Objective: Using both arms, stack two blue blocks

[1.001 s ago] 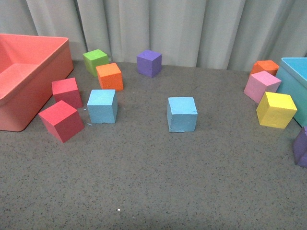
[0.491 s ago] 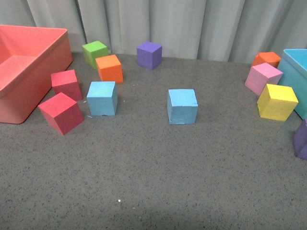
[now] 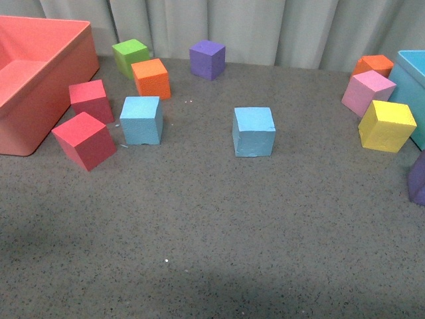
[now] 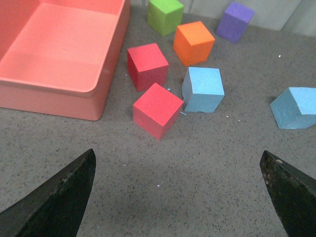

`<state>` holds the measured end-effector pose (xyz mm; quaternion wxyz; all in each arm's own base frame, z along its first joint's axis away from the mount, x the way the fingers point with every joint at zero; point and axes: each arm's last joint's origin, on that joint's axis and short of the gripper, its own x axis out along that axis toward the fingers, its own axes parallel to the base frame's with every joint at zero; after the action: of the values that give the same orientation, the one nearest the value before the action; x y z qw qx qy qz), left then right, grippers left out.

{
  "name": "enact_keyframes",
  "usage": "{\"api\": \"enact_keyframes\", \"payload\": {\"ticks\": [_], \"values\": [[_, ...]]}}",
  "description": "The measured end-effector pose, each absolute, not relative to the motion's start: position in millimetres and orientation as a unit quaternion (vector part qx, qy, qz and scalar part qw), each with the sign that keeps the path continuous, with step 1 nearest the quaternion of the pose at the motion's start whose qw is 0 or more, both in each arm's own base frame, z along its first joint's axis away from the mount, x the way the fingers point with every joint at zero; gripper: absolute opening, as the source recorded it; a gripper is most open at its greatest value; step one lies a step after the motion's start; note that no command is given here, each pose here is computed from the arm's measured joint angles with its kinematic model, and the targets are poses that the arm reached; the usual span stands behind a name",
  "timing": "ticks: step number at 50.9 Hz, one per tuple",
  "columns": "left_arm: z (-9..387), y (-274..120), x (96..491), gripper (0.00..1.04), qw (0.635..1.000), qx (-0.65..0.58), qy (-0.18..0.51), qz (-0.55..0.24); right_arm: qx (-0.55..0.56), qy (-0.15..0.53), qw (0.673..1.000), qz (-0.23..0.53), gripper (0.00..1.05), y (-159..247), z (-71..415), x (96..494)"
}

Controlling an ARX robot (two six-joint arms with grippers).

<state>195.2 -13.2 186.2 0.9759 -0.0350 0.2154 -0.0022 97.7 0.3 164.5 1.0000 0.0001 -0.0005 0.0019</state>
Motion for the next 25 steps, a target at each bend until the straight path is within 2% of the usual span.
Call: {"api": "enact_keyframes", "payload": {"ticks": [16, 25], "values": [[158.0, -43.3, 330.4, 0.98, 0.921, -0.005, 0.388, -0.032, 0.0, 0.0, 1.0, 0.002, 0.95, 0.3, 164.5, 97.7], [155.4, -53.9, 368.3, 0.98, 0.916, 0.0, 0.4, -0.037, 0.0, 0.0, 1.0, 0.002, 0.95, 0.3, 164.5, 97.7]]}}
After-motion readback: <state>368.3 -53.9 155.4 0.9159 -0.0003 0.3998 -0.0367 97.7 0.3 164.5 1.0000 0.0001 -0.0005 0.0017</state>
